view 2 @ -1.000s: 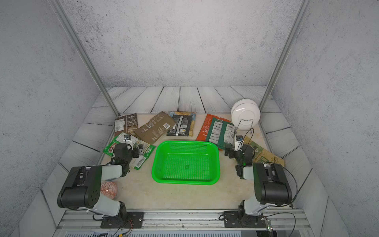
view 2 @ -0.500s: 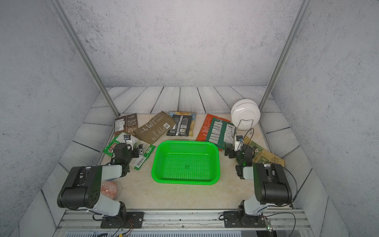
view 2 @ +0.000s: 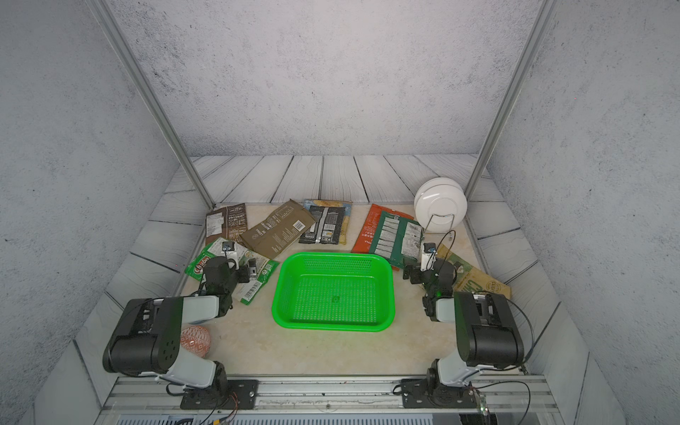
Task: Put the potato chips into the basket
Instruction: Pick up the potato chip from the center of the board, then place the potato chip in the basket.
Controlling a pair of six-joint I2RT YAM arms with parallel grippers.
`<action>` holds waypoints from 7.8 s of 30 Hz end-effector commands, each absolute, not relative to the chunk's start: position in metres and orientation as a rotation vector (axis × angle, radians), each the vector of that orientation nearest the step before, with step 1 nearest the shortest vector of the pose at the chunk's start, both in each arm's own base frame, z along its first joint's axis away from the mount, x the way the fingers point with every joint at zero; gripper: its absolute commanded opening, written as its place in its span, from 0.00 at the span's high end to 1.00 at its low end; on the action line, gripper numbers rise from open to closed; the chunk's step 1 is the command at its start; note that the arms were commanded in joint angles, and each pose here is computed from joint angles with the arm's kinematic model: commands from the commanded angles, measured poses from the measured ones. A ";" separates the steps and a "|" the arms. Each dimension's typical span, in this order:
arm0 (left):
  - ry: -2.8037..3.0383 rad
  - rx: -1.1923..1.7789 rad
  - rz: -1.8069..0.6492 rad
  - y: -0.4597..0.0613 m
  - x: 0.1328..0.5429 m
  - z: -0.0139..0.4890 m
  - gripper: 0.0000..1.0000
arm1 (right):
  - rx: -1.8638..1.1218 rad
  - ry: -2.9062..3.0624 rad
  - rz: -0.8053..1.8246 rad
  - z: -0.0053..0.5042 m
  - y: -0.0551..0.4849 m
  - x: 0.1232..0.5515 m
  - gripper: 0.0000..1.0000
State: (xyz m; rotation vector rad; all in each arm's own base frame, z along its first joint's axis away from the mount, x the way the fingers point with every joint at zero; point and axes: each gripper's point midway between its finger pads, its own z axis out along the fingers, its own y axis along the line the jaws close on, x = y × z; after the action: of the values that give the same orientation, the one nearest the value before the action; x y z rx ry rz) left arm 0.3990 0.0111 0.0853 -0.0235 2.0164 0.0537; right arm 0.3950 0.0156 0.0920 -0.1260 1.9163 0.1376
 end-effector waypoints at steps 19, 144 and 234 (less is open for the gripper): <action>2.138 0.078 -0.089 -0.011 0.373 0.160 0.02 | 0.360 1.904 0.045 0.158 -0.032 0.331 0.01; 2.367 0.472 -0.444 -0.070 0.249 0.177 0.01 | 0.418 2.750 -0.047 0.075 0.004 0.326 0.98; 2.401 0.454 -0.426 -0.067 0.253 0.170 0.02 | -0.604 2.366 0.526 0.243 0.322 0.203 1.00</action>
State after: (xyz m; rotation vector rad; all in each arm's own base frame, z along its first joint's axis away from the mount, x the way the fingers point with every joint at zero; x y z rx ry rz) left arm 0.2525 -0.0685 0.1708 0.4533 2.4071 -0.4362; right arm 0.2053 0.3193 0.2303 -0.6375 2.3897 0.4935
